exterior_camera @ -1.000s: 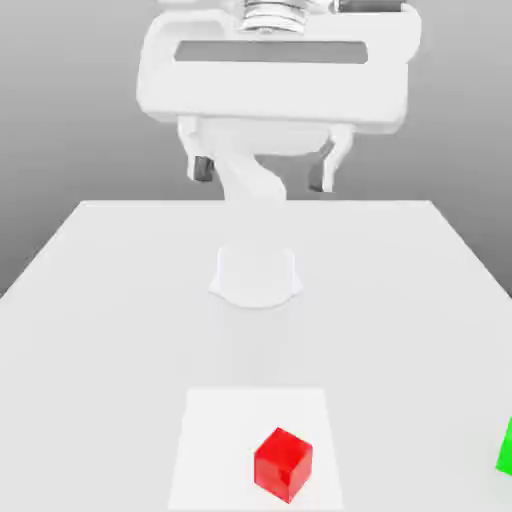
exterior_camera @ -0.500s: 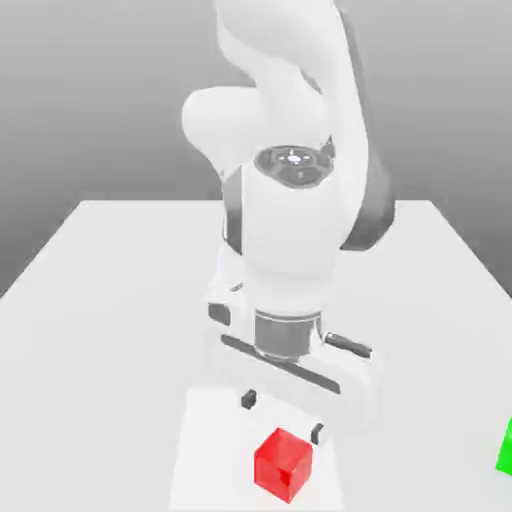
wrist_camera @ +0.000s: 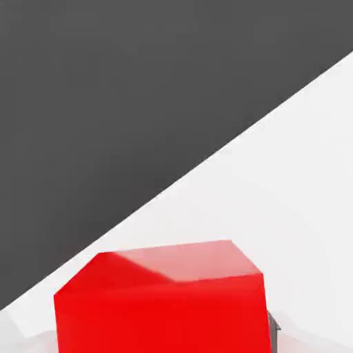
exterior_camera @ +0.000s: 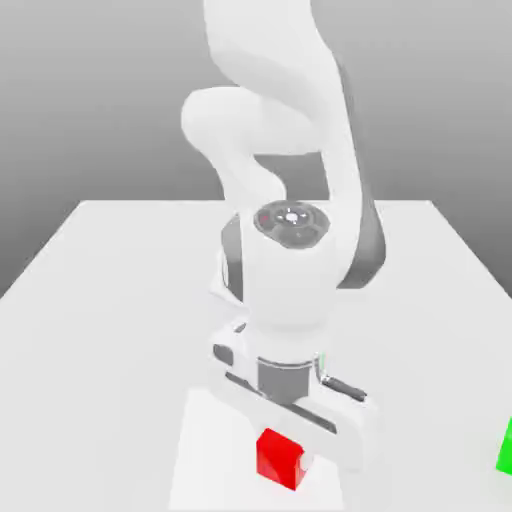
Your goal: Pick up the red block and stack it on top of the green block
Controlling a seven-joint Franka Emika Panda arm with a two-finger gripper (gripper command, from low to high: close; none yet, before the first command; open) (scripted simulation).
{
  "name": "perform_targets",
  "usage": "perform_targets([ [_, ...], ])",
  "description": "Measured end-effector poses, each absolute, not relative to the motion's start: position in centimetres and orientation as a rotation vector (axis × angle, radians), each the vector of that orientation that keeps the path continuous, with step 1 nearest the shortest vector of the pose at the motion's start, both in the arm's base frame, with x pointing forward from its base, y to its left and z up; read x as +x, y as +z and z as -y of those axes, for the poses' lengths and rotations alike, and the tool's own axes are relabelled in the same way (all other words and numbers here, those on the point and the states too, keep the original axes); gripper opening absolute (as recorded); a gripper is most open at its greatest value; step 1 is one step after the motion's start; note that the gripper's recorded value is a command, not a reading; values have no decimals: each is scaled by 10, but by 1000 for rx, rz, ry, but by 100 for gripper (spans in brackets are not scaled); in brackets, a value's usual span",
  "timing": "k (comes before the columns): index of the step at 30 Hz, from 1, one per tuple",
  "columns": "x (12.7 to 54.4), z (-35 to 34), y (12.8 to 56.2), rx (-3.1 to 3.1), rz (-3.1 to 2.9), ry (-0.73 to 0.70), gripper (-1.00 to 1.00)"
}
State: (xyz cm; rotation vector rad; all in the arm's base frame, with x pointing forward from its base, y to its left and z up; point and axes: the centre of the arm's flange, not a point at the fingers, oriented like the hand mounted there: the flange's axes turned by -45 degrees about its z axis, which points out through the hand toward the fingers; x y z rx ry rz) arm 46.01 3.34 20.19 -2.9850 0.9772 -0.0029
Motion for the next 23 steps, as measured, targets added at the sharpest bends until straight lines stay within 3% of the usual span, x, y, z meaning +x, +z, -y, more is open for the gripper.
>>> perform_targets([
  [8,467,-179,223,-3008,-921,11,-100],
  [15,432,-318,243,-3013,-889,1,-100],
  [19,426,-335,198,-3010,-889,-2,-100],
  [20,426,-336,187,-3011,-888,-2,100],
  [23,426,-336,187,-3011,-888,-2,100],
])
